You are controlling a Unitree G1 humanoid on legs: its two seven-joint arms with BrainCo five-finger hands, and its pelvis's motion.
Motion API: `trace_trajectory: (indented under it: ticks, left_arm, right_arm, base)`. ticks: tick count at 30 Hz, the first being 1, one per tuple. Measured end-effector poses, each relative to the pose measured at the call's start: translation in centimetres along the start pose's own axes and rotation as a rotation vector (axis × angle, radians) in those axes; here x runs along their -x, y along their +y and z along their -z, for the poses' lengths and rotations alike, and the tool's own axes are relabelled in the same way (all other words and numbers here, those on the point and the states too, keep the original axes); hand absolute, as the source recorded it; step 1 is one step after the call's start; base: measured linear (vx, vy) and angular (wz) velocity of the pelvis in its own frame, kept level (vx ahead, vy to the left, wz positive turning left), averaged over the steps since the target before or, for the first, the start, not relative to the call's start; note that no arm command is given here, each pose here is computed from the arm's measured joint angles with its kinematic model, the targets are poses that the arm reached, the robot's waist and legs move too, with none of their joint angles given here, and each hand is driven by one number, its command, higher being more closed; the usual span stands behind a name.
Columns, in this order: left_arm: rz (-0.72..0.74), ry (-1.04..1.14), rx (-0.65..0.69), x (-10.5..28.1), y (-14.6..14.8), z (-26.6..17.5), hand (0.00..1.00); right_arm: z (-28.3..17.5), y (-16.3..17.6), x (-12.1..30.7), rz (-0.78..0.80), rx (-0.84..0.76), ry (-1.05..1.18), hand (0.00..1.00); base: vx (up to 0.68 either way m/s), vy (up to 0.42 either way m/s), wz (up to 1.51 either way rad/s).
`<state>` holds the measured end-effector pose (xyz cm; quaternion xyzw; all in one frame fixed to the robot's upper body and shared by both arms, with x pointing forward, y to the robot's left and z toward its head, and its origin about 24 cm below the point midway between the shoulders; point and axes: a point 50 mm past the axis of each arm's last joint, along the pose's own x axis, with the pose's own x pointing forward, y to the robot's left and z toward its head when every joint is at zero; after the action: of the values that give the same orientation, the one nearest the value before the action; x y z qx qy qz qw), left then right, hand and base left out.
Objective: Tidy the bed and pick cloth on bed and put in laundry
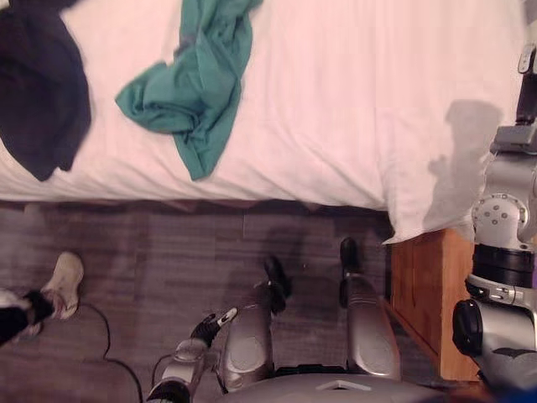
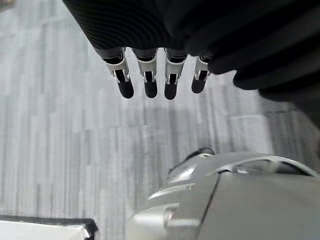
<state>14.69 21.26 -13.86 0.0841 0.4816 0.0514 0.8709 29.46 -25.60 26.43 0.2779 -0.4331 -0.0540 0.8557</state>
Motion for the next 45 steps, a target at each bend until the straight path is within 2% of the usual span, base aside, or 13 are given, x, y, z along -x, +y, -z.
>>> trace_trajectory:
  ticks: [4, 9, 12, 15, 17, 18, 20, 22, 23, 28, 33, 39, 45]
  left_arm:
    - [-0.024, -0.071, 0.011, -0.3, -0.2, -2.3, 0.00]
    - [-0.076, -0.081, 0.028, -0.5, 0.2, -3.7, 0.00]
    - [-0.094, -0.086, 0.041, -0.6, 0.5, -4.0, 0.00]
    - [-0.109, -0.101, 0.080, -0.6, 1.0, -4.5, 0.00]
    - [-0.115, -0.117, 0.110, -0.6, 1.2, -4.8, 0.00]
    - [-0.115, -0.121, 0.112, -0.6, 1.2, -4.9, 0.00]
    - [-0.112, -0.125, 0.130, -0.6, 1.1, -5.2, 0.00]
    - [-0.086, -0.138, 0.170, -0.6, 0.5, -5.7, 0.00]
    - [-0.045, -0.136, 0.198, -0.6, -1.1, -6.0, 0.00]
    - [0.125, -0.088, 0.216, -0.2, -6.5, -6.1, 0.00]
    - [0.083, 0.073, 0.138, -0.2, -4.5, -1.6, 0.00]
    - [0.030, 0.154, 0.091, 0.2, -3.2, 1.4, 0.00]
    - [0.002, 0.078, 0.145, 0.5, -2.7, 1.8, 0.00]
  right_arm:
    - [-0.6, -0.9, 0.1, 0.102, -0.093, -0.056, 1.00]
    - [0.7, -4.3, 3.2, 0.274, -0.251, -0.091, 1.00]
    - [2.2, -5.0, 5.0, 0.273, -0.275, -0.065, 1.00]
    - [5.5, -7.4, 9.4, 0.358, -0.229, 0.074, 1.00]
    - [8.8, -11.5, 17.1, 0.606, -0.145, 0.333, 1.00]
    - [9.3, -12.3, 19.4, 0.675, -0.132, 0.397, 0.00]
    - [9.7, -13.2, 26.4, 0.841, -0.106, 0.579, 0.00]
    - [8.8, -13.7, 29.1, 0.879, -0.061, 0.655, 0.00]
    - [8.0, -14.1, 30.7, 0.891, -0.004, 0.712, 0.00]
    - [7.5, -13.6, 34.8, 0.758, 0.285, 1.011, 0.00]
    - [7.4, -13.4, 39.5, 0.634, 0.520, 1.322, 0.00]
    - [7.6, -14.0, 40.1, 0.514, 0.549, 1.438, 0.00]
    - [7.9, -14.1, 39.0, 0.416, 0.521, 1.442, 0.00]
  base:
    - [-0.07, -0.040, 0.08]
    - [-0.06, -0.019, -0.09]
    - [-0.04, -0.001, -0.17]
    - [-0.02, 0.002, -0.27]
    - [0.02, 0.003, -0.41]
    - [0.04, -0.003, -0.46]
    - [0.09, 0.003, -0.59]
    - [0.11, 0.014, -0.53]
    - [0.13, 0.017, -0.44]
    - [0.15, -0.019, -0.11]
    - [0.13, -0.084, 0.37]
    - [0.03, -0.044, 0.05]
    - [-0.05, -0.027, -0.26]
